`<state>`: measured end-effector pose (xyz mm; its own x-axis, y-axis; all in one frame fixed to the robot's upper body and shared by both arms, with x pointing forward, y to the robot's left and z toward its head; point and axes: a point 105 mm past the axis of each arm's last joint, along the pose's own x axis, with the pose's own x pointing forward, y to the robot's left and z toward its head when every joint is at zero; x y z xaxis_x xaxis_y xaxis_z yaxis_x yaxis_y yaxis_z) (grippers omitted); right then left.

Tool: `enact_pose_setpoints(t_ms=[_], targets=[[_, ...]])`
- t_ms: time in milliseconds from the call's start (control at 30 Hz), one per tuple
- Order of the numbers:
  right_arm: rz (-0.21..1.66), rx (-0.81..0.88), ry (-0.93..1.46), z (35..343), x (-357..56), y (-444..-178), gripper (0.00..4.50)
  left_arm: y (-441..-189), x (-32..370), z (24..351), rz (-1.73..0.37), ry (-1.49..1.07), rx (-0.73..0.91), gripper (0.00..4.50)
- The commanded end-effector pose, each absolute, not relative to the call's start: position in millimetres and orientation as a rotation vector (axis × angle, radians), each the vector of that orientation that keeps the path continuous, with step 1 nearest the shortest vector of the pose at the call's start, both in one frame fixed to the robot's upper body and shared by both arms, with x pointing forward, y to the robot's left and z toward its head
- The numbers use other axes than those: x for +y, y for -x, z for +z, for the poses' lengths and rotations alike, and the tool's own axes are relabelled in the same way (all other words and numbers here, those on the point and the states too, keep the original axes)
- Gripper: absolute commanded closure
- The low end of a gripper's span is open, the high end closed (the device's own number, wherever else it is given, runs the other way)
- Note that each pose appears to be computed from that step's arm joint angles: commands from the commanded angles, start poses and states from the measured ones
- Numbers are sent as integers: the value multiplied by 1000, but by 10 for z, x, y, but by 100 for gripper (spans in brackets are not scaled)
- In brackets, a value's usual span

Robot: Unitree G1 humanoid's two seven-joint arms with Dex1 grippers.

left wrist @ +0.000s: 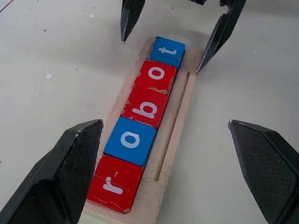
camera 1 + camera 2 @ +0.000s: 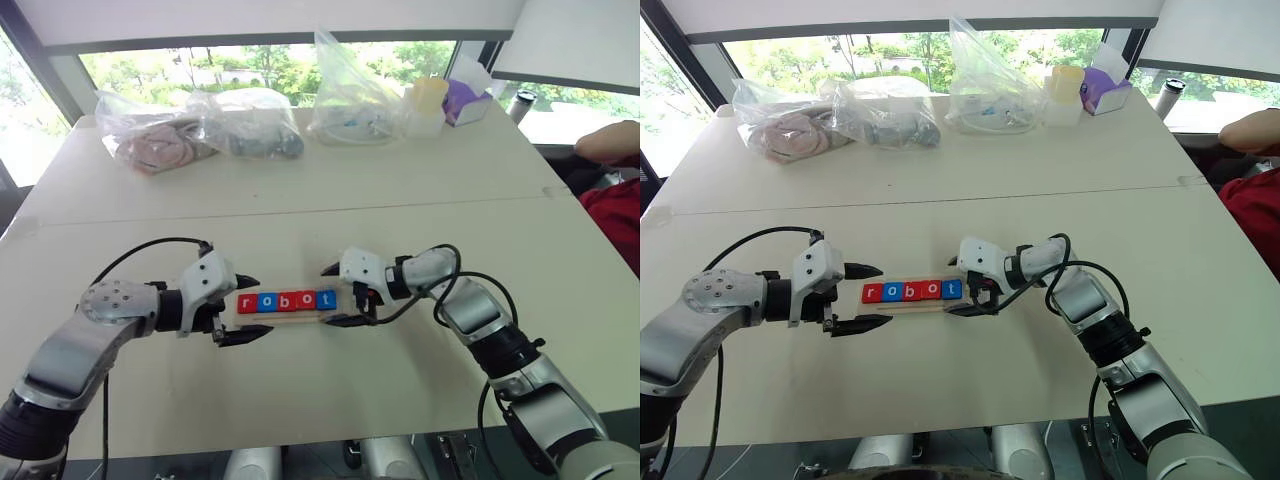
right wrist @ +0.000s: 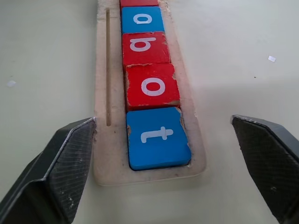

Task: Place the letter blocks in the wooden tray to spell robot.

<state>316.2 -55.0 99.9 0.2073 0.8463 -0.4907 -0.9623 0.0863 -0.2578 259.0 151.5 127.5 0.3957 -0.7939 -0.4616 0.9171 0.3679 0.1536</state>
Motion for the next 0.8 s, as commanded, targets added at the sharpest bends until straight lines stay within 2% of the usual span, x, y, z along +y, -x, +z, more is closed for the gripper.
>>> enact_pose_setpoints(t_ms=[33, 200, 433, 533, 800], targets=[[1316, 138, 577, 1289, -592, -3193, 6, -2606, 1522, 1338, -1121, -442, 309, 0], [1283, 149, 580, 1323, -724, -3153, 6, -2601, 1550, 1337, -1115, -440, 316, 0], [1188, 176, 629, 1233, -907, -3246, 6, -2621, 1562, 1339, -1109, -438, 316, 0], [1181, 192, 625, 1138, -905, -3279, 6, -2637, 1548, 1345, -1110, -437, 311, 0], [1189, 174, 588, 1117, -798, -3334, 6, -2615, 1539, 1329, -1106, -439, 315, 0]])
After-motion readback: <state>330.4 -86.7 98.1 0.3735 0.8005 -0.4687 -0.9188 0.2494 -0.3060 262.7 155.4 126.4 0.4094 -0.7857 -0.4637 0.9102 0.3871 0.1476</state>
